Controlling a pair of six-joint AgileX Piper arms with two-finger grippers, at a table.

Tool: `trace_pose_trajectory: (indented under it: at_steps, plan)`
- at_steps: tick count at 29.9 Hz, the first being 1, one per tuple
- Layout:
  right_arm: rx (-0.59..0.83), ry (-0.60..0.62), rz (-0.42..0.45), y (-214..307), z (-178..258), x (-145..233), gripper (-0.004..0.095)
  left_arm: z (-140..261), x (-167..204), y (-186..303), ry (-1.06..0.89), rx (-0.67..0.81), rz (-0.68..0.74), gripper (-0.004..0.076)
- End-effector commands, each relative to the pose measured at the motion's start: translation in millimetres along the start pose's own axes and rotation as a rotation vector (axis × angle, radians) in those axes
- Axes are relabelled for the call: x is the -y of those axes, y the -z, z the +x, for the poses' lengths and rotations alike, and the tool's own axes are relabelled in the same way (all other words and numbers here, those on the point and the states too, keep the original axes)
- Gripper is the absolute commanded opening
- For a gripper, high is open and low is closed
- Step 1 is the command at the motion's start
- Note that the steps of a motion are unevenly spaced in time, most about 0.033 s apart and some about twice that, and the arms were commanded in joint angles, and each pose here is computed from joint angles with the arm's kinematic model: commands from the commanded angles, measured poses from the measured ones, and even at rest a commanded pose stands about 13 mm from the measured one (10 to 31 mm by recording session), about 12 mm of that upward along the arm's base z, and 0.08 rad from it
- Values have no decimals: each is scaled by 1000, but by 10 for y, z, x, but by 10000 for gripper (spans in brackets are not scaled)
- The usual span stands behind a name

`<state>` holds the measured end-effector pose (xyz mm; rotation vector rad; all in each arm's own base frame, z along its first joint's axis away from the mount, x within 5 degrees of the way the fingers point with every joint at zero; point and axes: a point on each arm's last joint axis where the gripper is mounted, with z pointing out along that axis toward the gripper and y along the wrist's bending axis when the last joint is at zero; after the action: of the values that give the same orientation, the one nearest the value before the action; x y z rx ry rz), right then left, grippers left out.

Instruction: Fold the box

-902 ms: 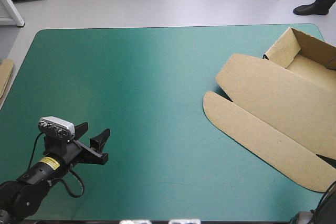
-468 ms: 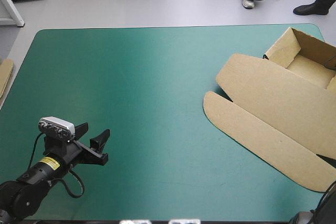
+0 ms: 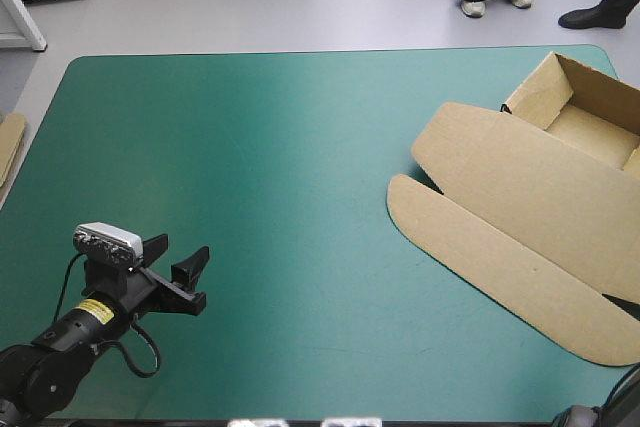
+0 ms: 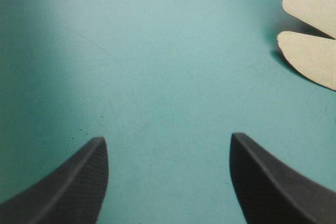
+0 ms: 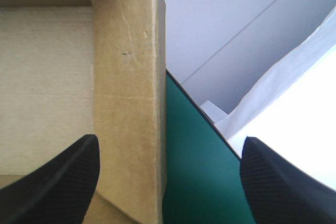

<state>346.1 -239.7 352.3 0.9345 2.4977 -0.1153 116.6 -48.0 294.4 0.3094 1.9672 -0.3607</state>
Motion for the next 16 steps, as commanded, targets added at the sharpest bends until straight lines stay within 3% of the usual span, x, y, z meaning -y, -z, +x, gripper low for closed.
trace_pose_trajectory:
  at_steps: [1, 5, 9, 16]
  plan:
    - [189, 9, -106, 791, 24, -70, 698, -141, 8, 25, 12, 88, -2, 475]
    - [232, 65, -240, 1155, 174, -302, 680, -140, 7, 25, 5, 88, -3, 475]
    - [289, 216, -378, 1609, 486, -713, 594, -140, 7, 25, 5, 88, -3, 475]
    - [351, 495, -610, 2284, 1326, -1335, 586, -150, 5, 26, 5, 98, -5, 475]
